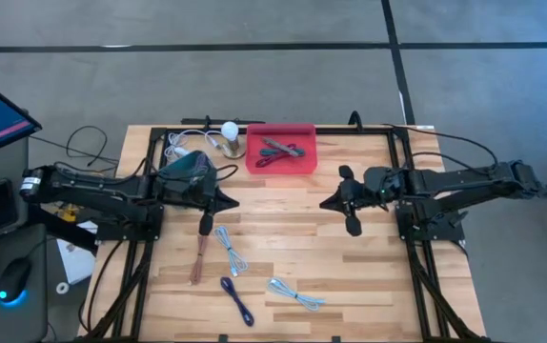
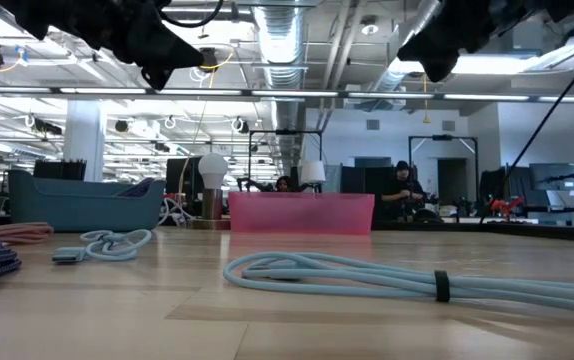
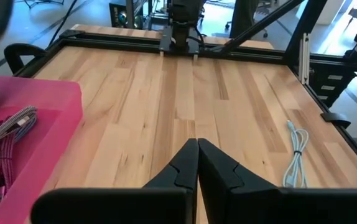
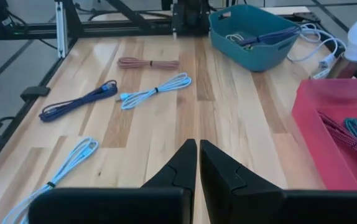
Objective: Pick & Place USB Port
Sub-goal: Put the top blue USB cable into the blue bin
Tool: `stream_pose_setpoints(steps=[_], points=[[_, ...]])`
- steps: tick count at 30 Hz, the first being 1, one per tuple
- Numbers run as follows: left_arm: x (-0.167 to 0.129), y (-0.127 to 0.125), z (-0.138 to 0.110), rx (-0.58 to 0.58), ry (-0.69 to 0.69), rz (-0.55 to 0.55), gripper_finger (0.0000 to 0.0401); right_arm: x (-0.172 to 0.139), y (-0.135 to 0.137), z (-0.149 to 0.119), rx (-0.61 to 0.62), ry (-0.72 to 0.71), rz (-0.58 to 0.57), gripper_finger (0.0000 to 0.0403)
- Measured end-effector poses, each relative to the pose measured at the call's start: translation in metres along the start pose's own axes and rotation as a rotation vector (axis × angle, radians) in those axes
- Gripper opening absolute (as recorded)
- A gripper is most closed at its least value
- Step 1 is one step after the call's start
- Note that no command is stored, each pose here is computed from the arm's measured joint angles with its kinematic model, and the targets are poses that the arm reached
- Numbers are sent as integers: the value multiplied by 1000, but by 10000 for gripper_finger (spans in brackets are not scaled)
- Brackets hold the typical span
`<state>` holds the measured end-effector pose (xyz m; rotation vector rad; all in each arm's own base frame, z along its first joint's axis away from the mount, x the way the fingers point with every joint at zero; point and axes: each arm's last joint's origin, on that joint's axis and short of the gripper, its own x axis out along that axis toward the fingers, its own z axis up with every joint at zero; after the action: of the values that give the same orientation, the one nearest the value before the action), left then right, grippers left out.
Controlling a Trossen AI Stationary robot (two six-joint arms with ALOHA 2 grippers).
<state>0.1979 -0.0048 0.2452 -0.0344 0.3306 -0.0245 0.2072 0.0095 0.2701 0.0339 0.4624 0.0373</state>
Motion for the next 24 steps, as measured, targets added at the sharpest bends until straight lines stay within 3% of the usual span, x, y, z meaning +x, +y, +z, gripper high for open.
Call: stream_pose_setpoints(steps=[19, 24], points=[[0, 0, 6, -35, -59, -3, 8, 2, -1, 0, 1, 3, -5, 13], [0, -10, 5, 60, -58, -93, 5, 2, 0, 1, 1, -12, -5, 12]])
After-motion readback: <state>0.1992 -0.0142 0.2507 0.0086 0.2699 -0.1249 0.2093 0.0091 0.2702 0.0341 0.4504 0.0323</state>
